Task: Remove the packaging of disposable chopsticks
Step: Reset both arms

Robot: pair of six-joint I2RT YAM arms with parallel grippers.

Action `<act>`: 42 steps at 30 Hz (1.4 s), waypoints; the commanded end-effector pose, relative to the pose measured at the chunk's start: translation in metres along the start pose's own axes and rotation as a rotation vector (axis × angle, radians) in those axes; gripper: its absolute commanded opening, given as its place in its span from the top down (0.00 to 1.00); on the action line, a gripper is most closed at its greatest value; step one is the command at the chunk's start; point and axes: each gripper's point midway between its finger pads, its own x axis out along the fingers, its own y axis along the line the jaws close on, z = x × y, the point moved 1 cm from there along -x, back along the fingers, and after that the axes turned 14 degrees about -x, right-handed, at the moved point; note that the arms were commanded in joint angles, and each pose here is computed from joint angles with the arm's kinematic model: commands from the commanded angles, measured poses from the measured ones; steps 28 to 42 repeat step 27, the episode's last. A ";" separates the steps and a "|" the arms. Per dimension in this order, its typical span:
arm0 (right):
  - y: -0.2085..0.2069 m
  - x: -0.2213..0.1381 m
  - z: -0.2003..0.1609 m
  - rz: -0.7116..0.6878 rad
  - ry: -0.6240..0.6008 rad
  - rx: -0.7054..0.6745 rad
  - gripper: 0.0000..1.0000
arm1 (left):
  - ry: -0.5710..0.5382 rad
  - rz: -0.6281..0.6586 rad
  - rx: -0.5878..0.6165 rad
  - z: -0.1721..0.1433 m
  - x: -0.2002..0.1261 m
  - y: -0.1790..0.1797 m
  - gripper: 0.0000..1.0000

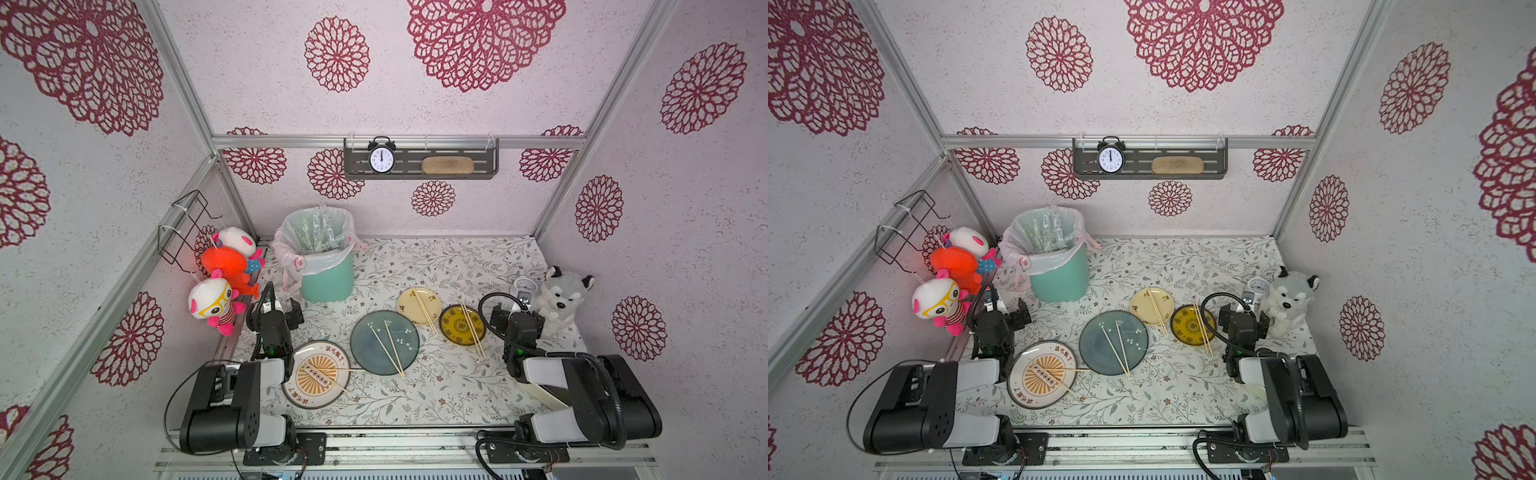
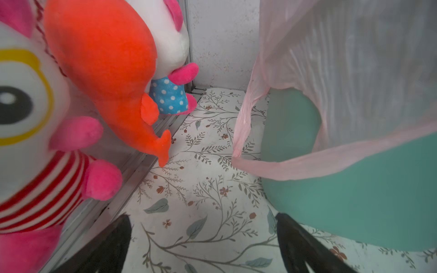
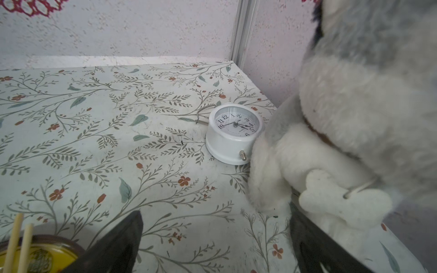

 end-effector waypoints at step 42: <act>-0.010 0.007 0.021 -0.014 -0.149 0.076 0.01 | 0.022 -0.132 -0.047 0.014 0.027 -0.020 0.02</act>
